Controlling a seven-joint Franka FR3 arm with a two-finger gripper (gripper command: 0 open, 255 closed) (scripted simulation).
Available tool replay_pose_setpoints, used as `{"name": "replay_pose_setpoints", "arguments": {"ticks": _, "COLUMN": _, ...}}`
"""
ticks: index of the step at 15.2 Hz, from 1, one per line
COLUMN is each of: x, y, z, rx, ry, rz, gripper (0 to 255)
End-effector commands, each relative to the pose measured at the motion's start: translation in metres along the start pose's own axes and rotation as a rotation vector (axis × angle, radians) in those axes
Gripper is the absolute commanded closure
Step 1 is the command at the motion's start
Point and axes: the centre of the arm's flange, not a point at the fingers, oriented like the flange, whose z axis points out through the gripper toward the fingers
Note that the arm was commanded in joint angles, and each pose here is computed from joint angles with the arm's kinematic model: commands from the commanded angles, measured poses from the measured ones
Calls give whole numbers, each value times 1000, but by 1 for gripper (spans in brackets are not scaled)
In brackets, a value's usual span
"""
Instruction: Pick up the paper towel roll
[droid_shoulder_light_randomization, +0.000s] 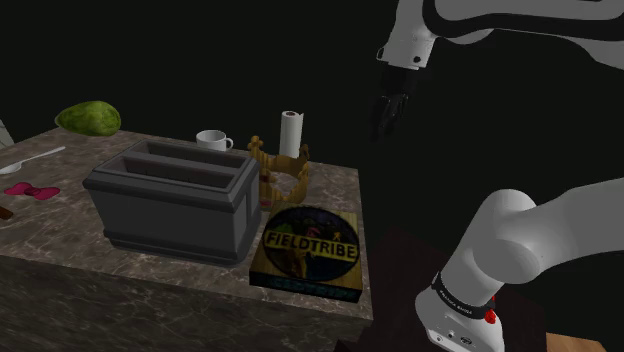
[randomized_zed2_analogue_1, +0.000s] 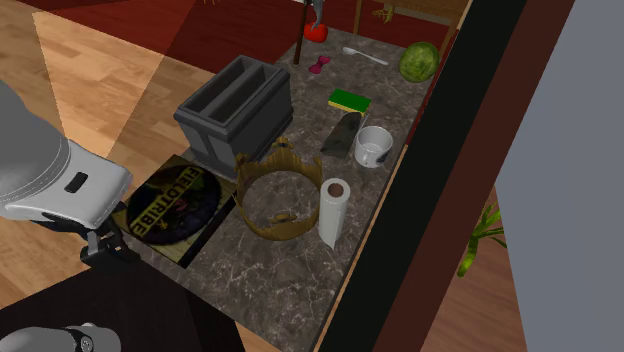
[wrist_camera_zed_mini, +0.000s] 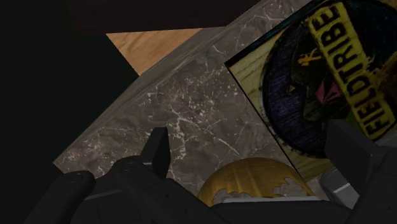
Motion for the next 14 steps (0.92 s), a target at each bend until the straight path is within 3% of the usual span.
{"name": "replay_pose_setpoints", "arguments": {"ticks": 1, "x": 0, "y": 0, "z": 0, "rx": 0, "ry": 0, "rz": 0, "gripper": 0}}
{"name": "replay_pose_setpoints", "arguments": {"ticks": 14, "x": 159, "y": 29, "z": 20, "rx": -66, "ry": 39, "rz": -69, "gripper": 0}}
